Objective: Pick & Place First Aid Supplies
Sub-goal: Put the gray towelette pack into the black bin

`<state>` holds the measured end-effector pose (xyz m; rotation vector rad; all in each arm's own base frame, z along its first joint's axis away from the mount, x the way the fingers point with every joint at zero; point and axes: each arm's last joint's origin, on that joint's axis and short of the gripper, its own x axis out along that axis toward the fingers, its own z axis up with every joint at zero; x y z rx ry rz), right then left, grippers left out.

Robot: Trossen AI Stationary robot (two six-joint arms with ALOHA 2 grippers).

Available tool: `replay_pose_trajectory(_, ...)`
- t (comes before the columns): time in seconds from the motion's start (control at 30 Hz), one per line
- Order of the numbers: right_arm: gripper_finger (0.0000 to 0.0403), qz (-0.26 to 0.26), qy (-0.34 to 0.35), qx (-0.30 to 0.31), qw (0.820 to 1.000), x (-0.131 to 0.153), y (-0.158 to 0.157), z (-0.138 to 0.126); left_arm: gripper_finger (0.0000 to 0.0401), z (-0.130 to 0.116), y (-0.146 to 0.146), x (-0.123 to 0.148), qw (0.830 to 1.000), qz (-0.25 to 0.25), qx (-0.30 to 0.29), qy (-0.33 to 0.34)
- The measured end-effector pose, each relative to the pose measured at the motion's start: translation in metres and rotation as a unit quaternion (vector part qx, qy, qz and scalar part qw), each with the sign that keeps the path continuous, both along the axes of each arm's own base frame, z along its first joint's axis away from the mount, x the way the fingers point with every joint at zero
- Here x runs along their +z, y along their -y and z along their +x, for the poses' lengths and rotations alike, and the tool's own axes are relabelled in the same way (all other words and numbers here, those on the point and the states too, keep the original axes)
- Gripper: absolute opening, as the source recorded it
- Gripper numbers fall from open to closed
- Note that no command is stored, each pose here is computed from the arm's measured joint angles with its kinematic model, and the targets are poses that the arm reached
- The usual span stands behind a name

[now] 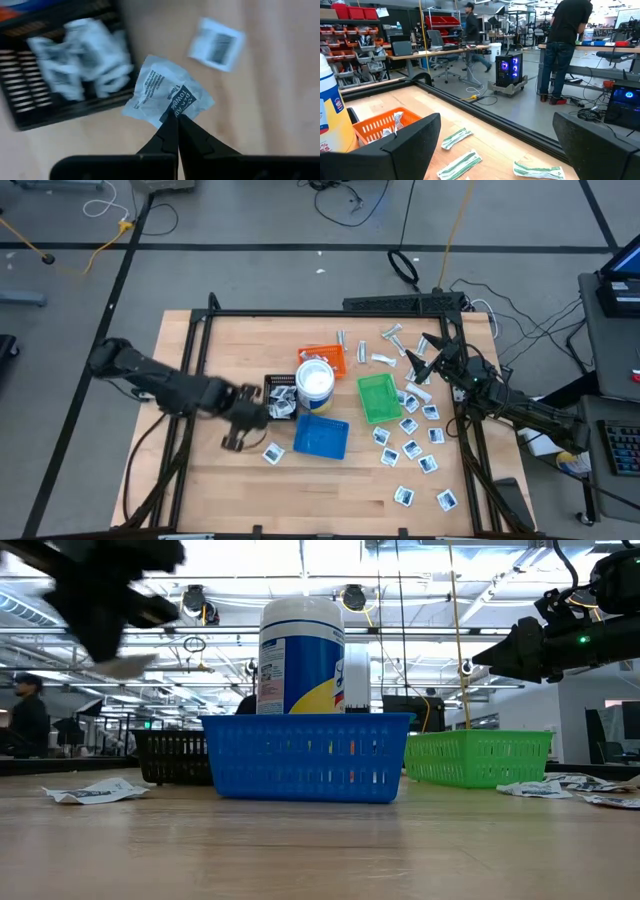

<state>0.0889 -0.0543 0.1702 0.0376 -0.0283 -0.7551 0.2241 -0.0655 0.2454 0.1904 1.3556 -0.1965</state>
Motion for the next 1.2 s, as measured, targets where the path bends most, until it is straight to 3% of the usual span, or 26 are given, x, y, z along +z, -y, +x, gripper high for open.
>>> replay_pose_trajectory(0.27,0.038,0.0,0.0,0.0,1.0,0.0,0.0,0.0,0.0,0.013,-0.068,0.001,0.999,0.015,0.034,0.018)
replay_pose_trajectory(0.47,0.038,0.0,0.0,0.0,1.0,0.0,0.0,0.0,0.0,0.018,-0.096,0.001,0.997,-0.005,0.055,0.045)
replay_pose_trajectory(0.67,0.038,0.0,0.0,0.0,1.0,0.0,0.0,0.0,0.0,0.03,-0.098,-0.013,0.995,-0.023,0.064,0.076)
replay_pose_trajectory(0.87,0.038,0.0,0.0,0.0,1.0,0.0,0.0,0.0,0.0,0.032,-0.094,-0.041,0.986,-0.02,0.112,0.122)
replay_pose_trajectory(1.03,0.038,0.0,0.0,0.0,1.0,0.0,0.0,0.0,0.0001,0.031,-0.087,-0.062,0.981,-0.026,0.099,0.165)
replay_pose_trajectory(1.2,0.038,0.0,0.0,0.0,1.0,0.0,0.0,0.0,0.0013,0.031,-0.082,-0.064,0.977,-0.034,0.117,0.173)
